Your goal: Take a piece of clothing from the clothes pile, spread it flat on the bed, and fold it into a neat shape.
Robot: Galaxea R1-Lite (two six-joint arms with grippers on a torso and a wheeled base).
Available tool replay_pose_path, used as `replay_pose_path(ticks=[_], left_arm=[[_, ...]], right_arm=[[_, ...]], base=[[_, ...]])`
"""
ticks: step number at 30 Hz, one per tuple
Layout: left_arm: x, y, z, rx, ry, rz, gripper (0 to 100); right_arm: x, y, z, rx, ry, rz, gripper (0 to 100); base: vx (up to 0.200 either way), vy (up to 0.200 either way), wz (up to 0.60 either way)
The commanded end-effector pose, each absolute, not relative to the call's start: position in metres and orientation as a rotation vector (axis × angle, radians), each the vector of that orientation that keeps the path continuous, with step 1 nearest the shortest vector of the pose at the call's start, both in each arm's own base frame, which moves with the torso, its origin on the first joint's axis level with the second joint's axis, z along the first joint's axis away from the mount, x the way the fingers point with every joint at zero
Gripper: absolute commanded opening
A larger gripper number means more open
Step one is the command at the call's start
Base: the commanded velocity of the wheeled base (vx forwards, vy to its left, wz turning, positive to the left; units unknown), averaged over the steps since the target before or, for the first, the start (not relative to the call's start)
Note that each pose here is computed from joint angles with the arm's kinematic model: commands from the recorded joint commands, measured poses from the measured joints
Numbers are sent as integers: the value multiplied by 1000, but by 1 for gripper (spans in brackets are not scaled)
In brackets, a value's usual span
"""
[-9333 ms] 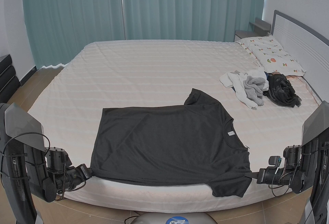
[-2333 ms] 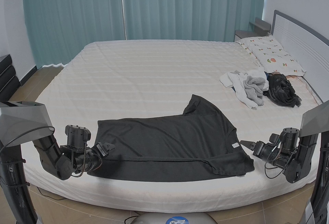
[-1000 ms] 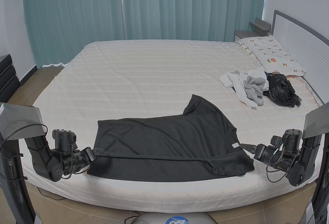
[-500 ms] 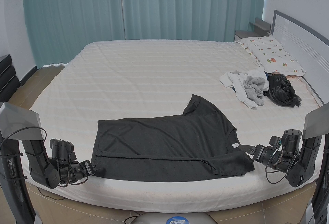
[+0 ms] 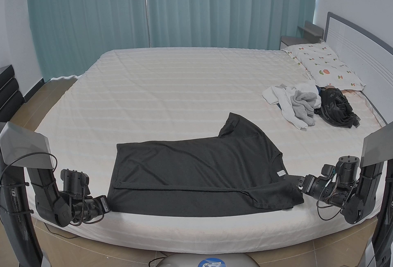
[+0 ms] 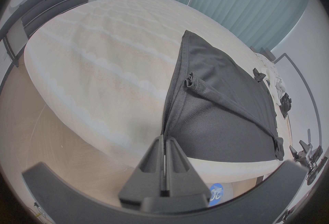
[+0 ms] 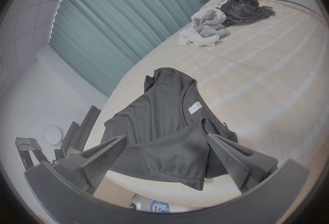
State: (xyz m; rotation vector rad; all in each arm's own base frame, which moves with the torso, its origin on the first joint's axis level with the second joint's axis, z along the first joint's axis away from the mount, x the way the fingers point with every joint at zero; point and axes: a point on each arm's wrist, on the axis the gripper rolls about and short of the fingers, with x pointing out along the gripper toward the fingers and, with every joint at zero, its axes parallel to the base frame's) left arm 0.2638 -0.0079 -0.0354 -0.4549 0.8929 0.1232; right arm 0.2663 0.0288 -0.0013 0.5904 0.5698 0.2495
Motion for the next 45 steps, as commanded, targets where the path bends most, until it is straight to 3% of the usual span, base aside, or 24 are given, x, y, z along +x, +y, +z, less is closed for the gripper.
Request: replay_pose_path(ticks=[1, 3, 4, 18, 23, 29, 41, 45], left_arm=[[263, -8, -34, -454, 892, 123, 0], [262, -8, -34, -453, 894, 125, 0], [262, -8, -35, -453, 895, 125, 100], [267, -8, -1, -469, 766, 96, 100], [269, -8, -2, -470, 762, 97, 100], [269, -7, -2, -470, 758, 96, 100], [278, -3, -9, -477, 753, 110, 100], [278, -2, -8, -478, 751, 113, 100]], right_arm=[[266, 29, -2, 590, 565, 253, 100], [267, 29, -1, 590, 563, 255, 100], [267, 29, -1, 590, 563, 255, 100], [265, 31, -1, 588, 569, 258, 100], [265, 33, 0, 585, 568, 268, 100], [265, 36, 0, 582, 572, 279, 100], [264, 38, -1, 582, 576, 284, 100], [264, 38, -1, 582, 577, 284, 100]], base=[[0, 0, 0], [0, 0, 0], [0, 0, 0], [0, 0, 0], [0, 0, 0], [200, 0, 0], [0, 0, 0], [0, 200, 0]])
